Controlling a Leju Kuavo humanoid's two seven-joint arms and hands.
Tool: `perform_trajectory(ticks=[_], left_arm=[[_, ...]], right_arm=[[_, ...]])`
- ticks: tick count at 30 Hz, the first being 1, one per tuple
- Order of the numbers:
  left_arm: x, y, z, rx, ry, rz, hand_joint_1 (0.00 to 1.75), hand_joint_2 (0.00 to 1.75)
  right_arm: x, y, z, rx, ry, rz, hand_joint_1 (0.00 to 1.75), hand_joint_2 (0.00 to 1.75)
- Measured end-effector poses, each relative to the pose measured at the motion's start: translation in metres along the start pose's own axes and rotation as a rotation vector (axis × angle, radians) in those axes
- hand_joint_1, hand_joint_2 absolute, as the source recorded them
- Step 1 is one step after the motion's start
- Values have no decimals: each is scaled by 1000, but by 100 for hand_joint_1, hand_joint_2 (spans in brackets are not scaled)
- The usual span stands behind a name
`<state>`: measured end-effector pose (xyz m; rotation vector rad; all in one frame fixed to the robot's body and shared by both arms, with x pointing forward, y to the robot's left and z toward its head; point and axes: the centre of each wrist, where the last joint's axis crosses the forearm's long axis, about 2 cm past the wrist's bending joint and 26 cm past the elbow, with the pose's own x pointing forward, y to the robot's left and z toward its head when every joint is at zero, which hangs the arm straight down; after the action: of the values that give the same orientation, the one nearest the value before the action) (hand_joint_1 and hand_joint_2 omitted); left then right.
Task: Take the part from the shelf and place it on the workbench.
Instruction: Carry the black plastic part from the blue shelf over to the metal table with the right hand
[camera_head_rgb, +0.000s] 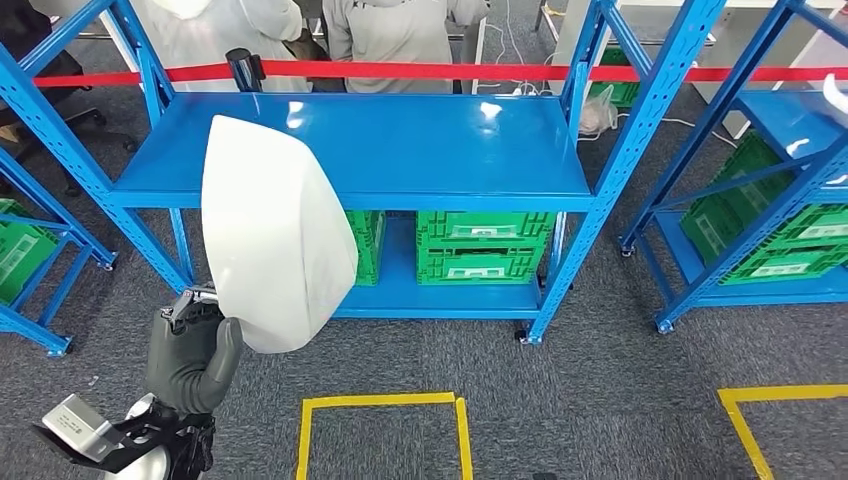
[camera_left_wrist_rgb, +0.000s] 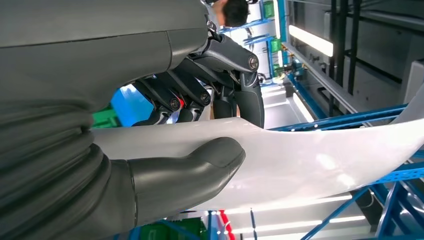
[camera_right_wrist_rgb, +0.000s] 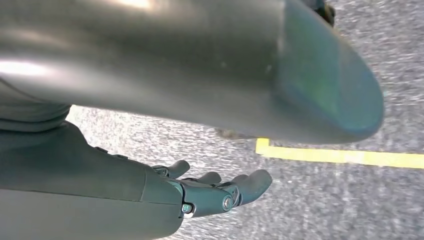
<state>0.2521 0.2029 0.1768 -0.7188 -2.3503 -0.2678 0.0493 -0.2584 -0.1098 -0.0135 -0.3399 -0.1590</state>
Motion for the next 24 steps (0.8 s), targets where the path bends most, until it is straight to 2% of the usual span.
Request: perform_trajectory(ticks=[11,24], left_arm=[[3,0,4,8,-11,-14,175,175],[6,4,8,7,25,-49,175,175]], right_arm=[[4,0,-1,-2,-24,-4,0,0],[-2,8,1,13,-4,-4,0,0]])
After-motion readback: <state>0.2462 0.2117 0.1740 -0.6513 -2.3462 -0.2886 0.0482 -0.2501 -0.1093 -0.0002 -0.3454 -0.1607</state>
